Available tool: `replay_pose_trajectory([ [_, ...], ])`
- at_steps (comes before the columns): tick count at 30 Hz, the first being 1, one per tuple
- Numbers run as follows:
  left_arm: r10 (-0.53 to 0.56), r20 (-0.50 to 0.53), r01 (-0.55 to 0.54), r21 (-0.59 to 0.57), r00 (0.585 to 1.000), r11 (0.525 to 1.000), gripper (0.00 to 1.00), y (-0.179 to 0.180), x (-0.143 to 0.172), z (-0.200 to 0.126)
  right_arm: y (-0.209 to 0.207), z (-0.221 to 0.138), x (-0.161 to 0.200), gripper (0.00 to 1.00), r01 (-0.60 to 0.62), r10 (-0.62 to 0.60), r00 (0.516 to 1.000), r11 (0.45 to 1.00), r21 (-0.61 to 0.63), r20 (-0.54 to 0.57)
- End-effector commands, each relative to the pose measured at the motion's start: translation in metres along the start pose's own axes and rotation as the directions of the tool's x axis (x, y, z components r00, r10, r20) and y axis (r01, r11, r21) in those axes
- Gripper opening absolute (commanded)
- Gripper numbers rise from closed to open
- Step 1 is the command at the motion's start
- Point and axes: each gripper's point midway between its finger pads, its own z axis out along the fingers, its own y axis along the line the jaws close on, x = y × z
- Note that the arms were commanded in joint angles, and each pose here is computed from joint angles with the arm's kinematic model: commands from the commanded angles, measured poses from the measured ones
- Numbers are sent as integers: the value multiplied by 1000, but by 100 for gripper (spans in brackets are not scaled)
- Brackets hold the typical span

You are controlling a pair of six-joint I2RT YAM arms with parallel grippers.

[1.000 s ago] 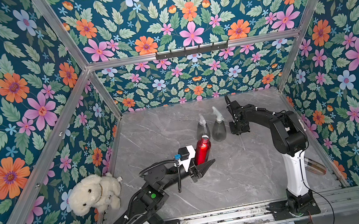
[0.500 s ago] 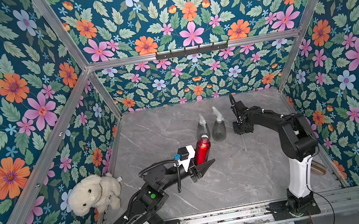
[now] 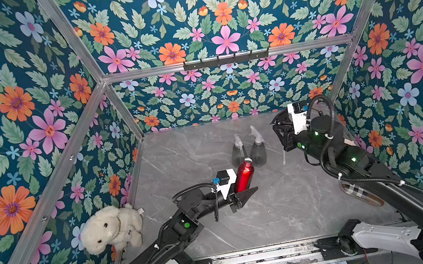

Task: Attach spray nozzles to spray bottles
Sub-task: Pick up the spray nozzle from the center of the board, then insert the spray nozzle into the spray bottle.

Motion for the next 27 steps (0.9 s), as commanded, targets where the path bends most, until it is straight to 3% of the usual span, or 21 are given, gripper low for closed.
replay_pose_trajectory([
  [1, 19, 64, -23, 62, 998, 998, 0, -11, -19, 1, 56, -26, -67, 23, 119, -71, 962, 978, -172, 264],
  [6, 9, 65, -14, 76, 998, 997, 0, -14, -21, 0, 107, -60, -104, 22, 176, -1, 898, 918, -356, 441],
  [12, 6, 50, -10, 74, 999, 997, 0, -13, -18, 0, 142, -88, -122, 21, 266, 18, 832, 865, -426, 555],
  [27, 24, 62, -29, 68, 998, 997, 0, -14, -22, -2, 172, -78, -115, 18, 241, 54, 871, 819, -520, 489],
])
